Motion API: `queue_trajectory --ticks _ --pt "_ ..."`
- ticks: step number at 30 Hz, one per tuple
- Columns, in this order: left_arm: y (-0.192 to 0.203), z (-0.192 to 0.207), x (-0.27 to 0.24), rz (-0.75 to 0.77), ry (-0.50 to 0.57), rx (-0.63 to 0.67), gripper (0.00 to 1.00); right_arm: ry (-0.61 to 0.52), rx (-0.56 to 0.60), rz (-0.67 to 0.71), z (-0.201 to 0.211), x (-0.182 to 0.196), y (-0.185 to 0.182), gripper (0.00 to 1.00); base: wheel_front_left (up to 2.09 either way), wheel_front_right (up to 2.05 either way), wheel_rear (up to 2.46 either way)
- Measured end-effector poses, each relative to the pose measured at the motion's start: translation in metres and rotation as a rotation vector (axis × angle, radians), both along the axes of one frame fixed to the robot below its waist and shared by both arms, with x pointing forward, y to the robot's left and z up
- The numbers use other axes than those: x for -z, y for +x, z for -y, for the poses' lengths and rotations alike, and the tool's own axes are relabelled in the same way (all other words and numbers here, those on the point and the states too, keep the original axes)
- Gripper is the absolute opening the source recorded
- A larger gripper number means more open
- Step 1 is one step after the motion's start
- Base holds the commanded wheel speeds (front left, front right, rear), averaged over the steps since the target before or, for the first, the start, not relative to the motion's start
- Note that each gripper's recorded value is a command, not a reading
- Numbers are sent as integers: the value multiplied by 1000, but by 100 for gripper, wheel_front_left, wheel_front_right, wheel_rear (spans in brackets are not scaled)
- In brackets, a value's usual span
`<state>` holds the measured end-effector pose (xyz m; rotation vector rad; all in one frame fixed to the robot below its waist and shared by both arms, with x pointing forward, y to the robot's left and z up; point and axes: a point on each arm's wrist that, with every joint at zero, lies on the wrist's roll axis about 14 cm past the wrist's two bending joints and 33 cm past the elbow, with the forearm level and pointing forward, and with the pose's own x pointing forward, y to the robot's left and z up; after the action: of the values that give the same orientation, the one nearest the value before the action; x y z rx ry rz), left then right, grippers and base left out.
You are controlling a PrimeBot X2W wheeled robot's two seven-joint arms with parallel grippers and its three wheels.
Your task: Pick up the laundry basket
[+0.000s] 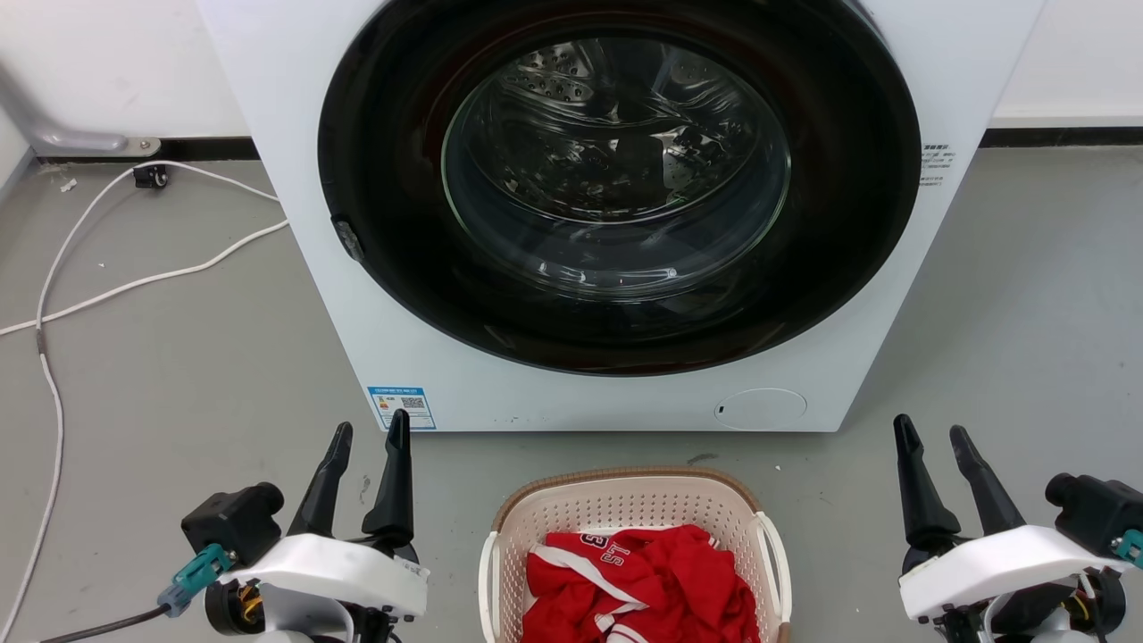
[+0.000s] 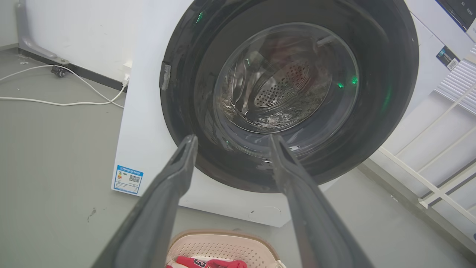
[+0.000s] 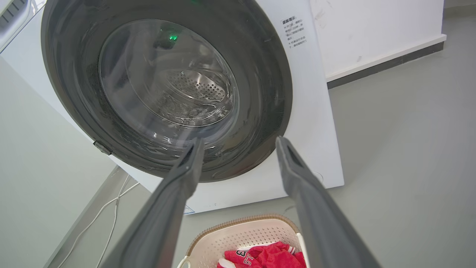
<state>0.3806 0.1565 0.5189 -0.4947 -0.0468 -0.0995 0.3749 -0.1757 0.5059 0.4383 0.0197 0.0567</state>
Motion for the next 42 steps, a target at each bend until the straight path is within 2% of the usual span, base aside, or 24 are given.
queue_trajectory --ticks 20,42 --pt "-1 9 -2 44 206 18 100 -209 -27 4 -4 0 -4 100 0 0 0" --pt "-3 20 -1 90 406 52 100 -378 -57 18 -11 1 -8 100 0 0 0"
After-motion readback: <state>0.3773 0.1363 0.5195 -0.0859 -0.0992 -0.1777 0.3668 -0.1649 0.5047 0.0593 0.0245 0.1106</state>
